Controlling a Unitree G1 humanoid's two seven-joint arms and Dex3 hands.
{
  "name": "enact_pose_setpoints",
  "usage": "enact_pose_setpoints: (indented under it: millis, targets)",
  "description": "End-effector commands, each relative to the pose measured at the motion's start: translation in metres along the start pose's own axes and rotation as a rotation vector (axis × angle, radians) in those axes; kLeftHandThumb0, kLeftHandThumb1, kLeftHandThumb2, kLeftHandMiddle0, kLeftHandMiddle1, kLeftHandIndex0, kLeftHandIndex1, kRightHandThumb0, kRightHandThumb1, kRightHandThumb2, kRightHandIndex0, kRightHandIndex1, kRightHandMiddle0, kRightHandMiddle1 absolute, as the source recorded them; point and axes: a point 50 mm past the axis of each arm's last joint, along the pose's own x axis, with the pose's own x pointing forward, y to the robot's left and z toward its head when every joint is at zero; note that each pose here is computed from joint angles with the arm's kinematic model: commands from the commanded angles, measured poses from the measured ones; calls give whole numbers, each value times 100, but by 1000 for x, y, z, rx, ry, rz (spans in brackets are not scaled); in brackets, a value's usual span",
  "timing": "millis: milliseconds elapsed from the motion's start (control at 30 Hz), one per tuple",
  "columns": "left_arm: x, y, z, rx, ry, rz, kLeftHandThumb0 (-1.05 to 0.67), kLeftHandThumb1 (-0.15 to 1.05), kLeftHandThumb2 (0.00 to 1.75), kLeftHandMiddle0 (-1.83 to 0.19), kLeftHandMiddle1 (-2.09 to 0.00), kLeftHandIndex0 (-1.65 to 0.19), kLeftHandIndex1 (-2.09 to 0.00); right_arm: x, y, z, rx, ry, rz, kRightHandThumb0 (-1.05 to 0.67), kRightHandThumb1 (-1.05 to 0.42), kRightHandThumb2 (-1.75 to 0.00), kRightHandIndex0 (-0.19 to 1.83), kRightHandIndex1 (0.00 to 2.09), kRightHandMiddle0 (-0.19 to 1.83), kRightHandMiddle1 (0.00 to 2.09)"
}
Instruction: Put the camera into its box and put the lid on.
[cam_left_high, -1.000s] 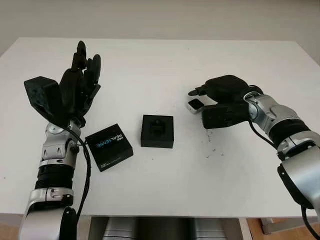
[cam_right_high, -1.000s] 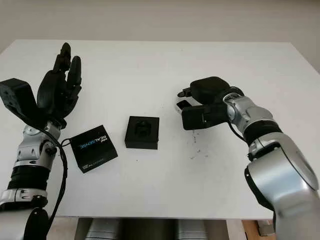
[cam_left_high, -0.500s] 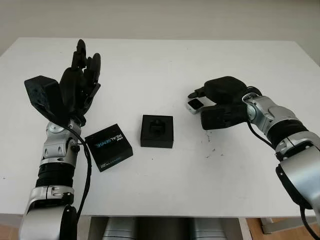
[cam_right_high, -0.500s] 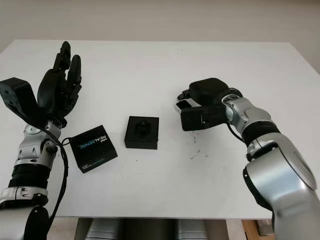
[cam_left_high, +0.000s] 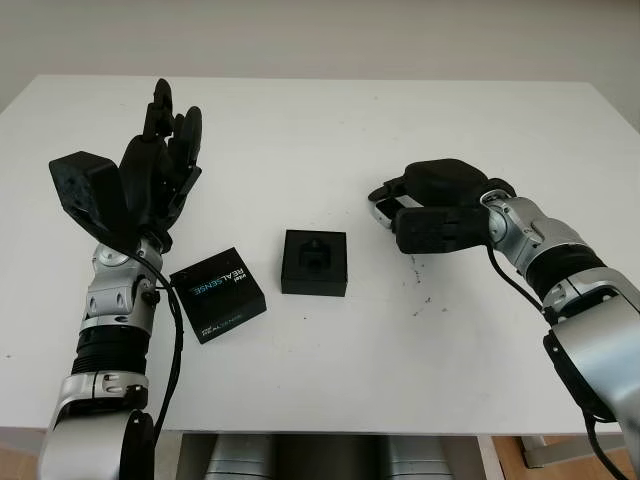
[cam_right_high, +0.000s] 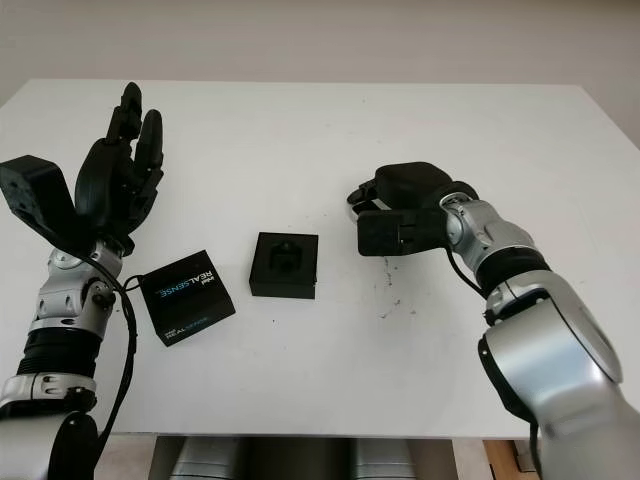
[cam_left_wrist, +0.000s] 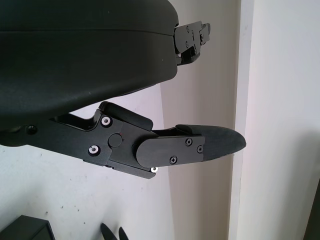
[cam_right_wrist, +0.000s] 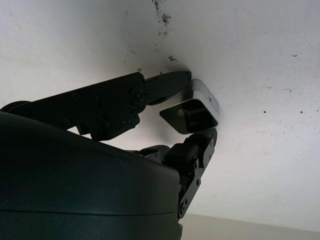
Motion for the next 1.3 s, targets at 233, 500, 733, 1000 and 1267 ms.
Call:
enact_pose_setpoints:
  millis: [233, 500, 733, 1000, 1267]
  targets:
    - [1, 0, 5, -1, -21, 1, -67, 105, 45, 19, -3, 19, 0, -3, 6, -7, -51, 20, 27, -27, -99, -6, 48, 5, 32, 121]
    - [1, -1, 6, 4, -22, -1, -67, 105, 46, 18, -4, 19, 0, -5, 2, -13, -69, 59, 34, -25, -98, -5, 43, 5, 43, 86]
    - [2, -2, 7, -4, -22, -7, -65, 105, 46, 19, -3, 19, 0, -6, 1, -16, -96, 66, 42, -26, -98, -6, 42, 5, 45, 91]
    - [2, -3, 7, -8, -22, -8, -65, 105, 47, 19, -3, 19, 0, -6, 0, -18, -18, 78, 23, -25, -99, -6, 40, 4, 43, 92]
    - [1, -3, 7, -7, -20, -10, -65, 105, 45, 19, -4, 19, 0, -9, -2, -22, 50, 86, 5, -22, -99, -5, 38, 5, 29, 117]
